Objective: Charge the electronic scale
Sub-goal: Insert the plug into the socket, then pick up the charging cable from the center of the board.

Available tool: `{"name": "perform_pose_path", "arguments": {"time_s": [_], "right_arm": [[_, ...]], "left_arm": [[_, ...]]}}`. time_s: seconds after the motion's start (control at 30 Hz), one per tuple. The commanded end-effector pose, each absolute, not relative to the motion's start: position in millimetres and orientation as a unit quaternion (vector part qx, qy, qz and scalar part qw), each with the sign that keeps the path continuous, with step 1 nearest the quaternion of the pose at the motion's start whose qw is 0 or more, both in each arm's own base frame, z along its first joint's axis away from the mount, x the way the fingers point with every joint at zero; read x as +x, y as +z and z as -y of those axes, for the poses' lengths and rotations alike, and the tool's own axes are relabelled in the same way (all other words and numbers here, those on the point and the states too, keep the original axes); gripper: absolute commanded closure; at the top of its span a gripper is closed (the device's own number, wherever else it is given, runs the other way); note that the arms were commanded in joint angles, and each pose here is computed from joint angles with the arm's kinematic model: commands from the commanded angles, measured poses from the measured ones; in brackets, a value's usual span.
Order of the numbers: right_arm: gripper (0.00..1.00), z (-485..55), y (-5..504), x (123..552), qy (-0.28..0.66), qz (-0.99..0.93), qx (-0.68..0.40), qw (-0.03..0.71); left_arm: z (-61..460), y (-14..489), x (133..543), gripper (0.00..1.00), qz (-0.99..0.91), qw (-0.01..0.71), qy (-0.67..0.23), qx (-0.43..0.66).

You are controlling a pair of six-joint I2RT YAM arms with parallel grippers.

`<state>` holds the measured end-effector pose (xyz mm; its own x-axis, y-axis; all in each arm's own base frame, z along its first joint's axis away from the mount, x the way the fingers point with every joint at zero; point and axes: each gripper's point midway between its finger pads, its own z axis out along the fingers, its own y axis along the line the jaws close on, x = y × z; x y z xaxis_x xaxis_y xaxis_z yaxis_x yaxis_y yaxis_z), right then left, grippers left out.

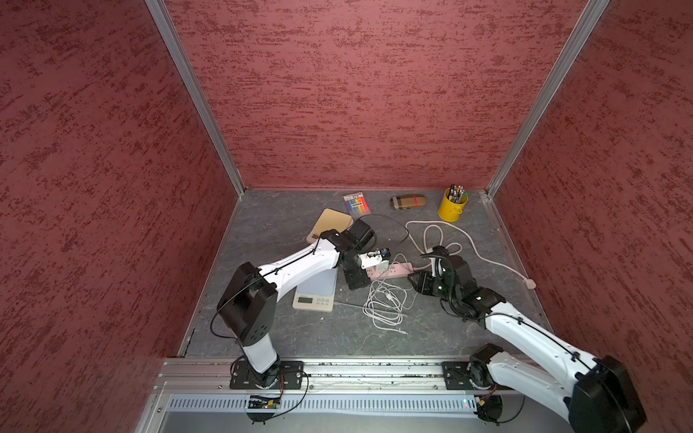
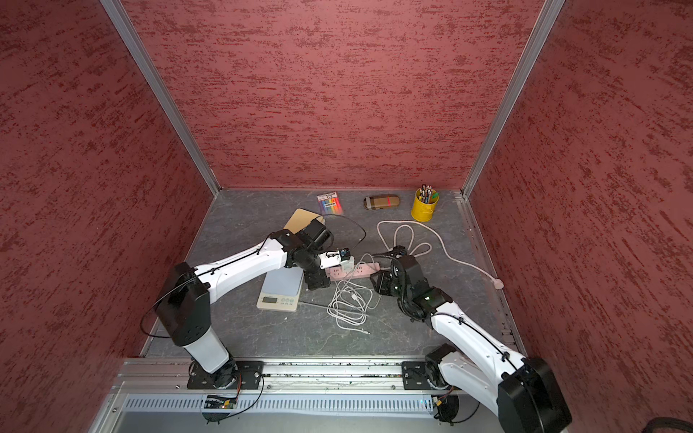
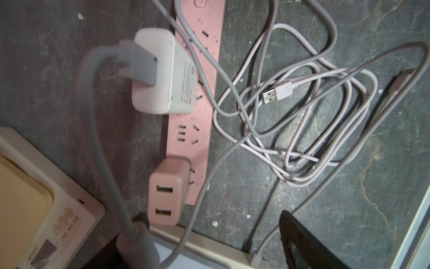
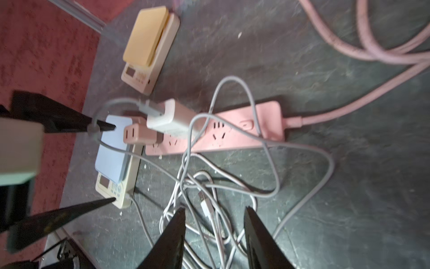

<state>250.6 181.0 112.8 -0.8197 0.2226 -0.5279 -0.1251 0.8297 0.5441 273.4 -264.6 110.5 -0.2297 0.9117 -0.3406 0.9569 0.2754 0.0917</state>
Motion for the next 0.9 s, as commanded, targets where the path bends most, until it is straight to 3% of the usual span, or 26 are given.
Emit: {"name": "perform_pose_path", "arguments": {"time_s": [0.0,0.57,0.63,0.87], "right_arm": [[0.59,-186.5,104.2,245.8,0.246,-0.925,0.025,0.289],[0.84,-239.3,53.0,233.4,0.179,-0.959,-0.054,0.215],[0.83,-238.1,48.9,232.1,0.168,-0.961,-0.056,0.211],[0.62,-240.1,26.2,225.1,0.137,-0.971,-0.077,0.181]], "left_arm": [[257.3,114.3,271.1,0.11,-0.795,0.183,-0.090,0.572],[221.0,134.8,247.5,0.11,-0.811,0.246,-0.129,0.514],[219.7,136.1,246.4,0.11,-0.812,0.249,-0.129,0.513],[219.1,137.3,246.8,0.11,-0.812,0.253,-0.127,0.511]]}}
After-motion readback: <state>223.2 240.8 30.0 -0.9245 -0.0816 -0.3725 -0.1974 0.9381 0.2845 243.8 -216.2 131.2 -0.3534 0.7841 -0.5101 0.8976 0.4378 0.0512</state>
